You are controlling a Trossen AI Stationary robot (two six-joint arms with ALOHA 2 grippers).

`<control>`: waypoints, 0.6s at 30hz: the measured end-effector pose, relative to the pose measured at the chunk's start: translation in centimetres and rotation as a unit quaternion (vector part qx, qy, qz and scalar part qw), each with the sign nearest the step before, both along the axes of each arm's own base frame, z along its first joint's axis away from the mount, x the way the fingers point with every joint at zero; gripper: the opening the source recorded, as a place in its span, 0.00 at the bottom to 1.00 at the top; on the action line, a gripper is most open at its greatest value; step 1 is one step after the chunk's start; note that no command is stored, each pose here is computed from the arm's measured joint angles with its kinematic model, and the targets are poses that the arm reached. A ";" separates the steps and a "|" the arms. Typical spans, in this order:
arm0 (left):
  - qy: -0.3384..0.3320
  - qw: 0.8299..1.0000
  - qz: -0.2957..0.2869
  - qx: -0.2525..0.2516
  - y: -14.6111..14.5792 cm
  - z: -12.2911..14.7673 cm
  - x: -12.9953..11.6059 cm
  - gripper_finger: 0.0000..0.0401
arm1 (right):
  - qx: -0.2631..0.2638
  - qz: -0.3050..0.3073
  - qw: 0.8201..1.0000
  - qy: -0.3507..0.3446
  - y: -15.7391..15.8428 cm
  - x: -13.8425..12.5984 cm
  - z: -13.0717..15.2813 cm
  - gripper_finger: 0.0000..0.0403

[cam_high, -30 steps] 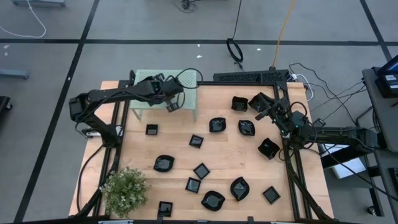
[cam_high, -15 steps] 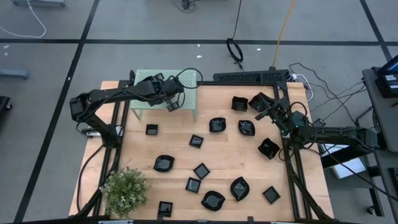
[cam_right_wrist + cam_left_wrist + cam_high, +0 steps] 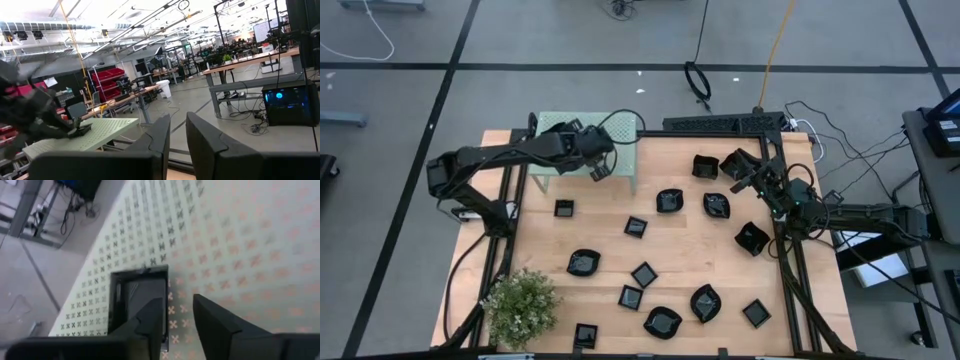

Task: Pick & Place Mini shaped plates
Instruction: Put the leaf shaped plate on the shelf

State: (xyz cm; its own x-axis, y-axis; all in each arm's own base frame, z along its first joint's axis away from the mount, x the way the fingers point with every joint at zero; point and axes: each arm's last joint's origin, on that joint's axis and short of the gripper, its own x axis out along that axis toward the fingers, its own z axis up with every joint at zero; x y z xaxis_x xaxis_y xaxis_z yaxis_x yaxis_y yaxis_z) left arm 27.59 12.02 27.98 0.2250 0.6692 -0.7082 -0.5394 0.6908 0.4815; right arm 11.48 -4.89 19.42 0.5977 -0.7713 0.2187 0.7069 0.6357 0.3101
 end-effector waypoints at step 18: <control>-0.353 0.927 -0.099 -0.081 -6.6 5.6 3.1 0.34 | 0.000 0.000 1.000 0.000 0.0 0.0 0.0 0.13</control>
